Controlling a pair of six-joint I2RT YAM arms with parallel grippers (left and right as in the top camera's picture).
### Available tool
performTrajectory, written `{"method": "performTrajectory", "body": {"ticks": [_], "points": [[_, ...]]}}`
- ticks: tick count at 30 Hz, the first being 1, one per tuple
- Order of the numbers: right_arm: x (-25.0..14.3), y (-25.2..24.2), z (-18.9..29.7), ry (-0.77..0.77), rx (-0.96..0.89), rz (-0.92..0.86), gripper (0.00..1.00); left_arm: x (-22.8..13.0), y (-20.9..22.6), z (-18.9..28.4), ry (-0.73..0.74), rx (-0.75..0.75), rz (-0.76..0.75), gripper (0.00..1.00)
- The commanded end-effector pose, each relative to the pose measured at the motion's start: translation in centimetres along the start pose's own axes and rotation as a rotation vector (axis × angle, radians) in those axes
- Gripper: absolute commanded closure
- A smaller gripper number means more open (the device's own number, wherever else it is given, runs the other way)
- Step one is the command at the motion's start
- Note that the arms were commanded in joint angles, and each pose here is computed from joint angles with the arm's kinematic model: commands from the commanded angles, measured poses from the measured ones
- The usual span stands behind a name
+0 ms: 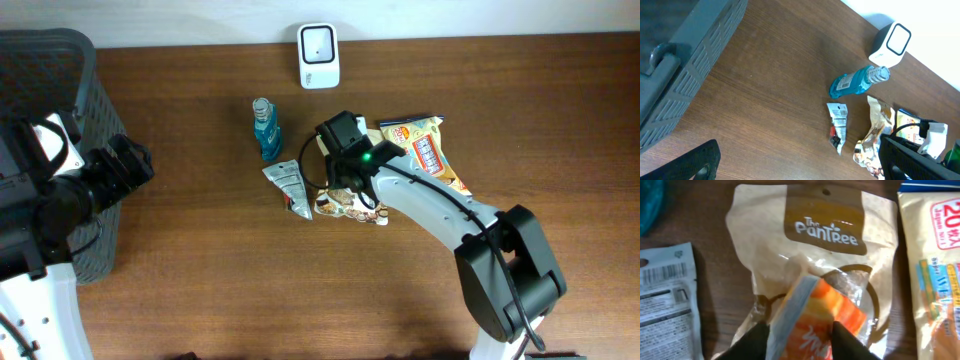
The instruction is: Scan the item barcode
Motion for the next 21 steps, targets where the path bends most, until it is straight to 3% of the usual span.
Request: {"method": "performTrajectory", "body": {"ticks": [1, 2, 3, 11, 12, 13, 14, 17, 18, 21], "points": [[1.3, 0.2, 1.5, -0.026, -0.017, -0.002, 0.87, 0.0, 0.1, 0.0, 0.003, -0.005, 0.015, 0.01], [1.5, 0.2, 1.9, -0.021, -0.02, -0.002, 0.95, 0.0, 0.1, 0.0, 0.003, -0.005, 0.015, 0.01], [2.0, 0.3, 2.6, -0.017, -0.022, -0.001, 0.96, 0.0, 0.1, 0.0, 0.003, -0.005, 0.015, 0.01], [4.6, -1.0, 6.8, 0.057, -0.019, -0.032, 0.96, 0.0, 0.1, 0.0, 0.003, -0.005, 0.015, 0.01], [4.6, -1.3, 6.7, 0.081, -0.002, -0.04, 0.92, 0.0, 0.1, 0.0, 0.003, -0.005, 0.015, 0.01], [4.4, -1.4, 6.6, 0.106, 0.022, -0.046, 0.8, 0.0, 0.1, 0.0, 0.003, -0.005, 0.015, 0.01], [4.1, -1.3, 6.1, 0.136, 0.047, -0.036, 0.57, 0.0, 0.1, 0.0, 0.003, -0.005, 0.015, 0.01], [2.8, -0.5, 4.9, 0.184, 0.07, 0.067, 0.26, 0.0, 0.1, 0.0, 0.003, -0.004, 0.015, 0.01], [2.4, 0.0, 4.5, 0.195, 0.071, 0.092, 0.23, 0.0, 0.1, 0.0, 0.003, -0.005, 0.015, 0.01], [0.9, 1.4, 2.3, 0.219, 0.016, 0.144, 0.26, 0.0, 0.1, 0.0, 0.003, -0.005, 0.015, 0.01]]}}
Point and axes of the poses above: each gripper's point midway between its finger pads, its own z axis back along the fingers, its own y axis along the line the jaws close on, x = y × z, the point moved 10 cm from there along z, back along the fingers, and after that the axes turned 4 degrees about -z, right-handed, at the moved point
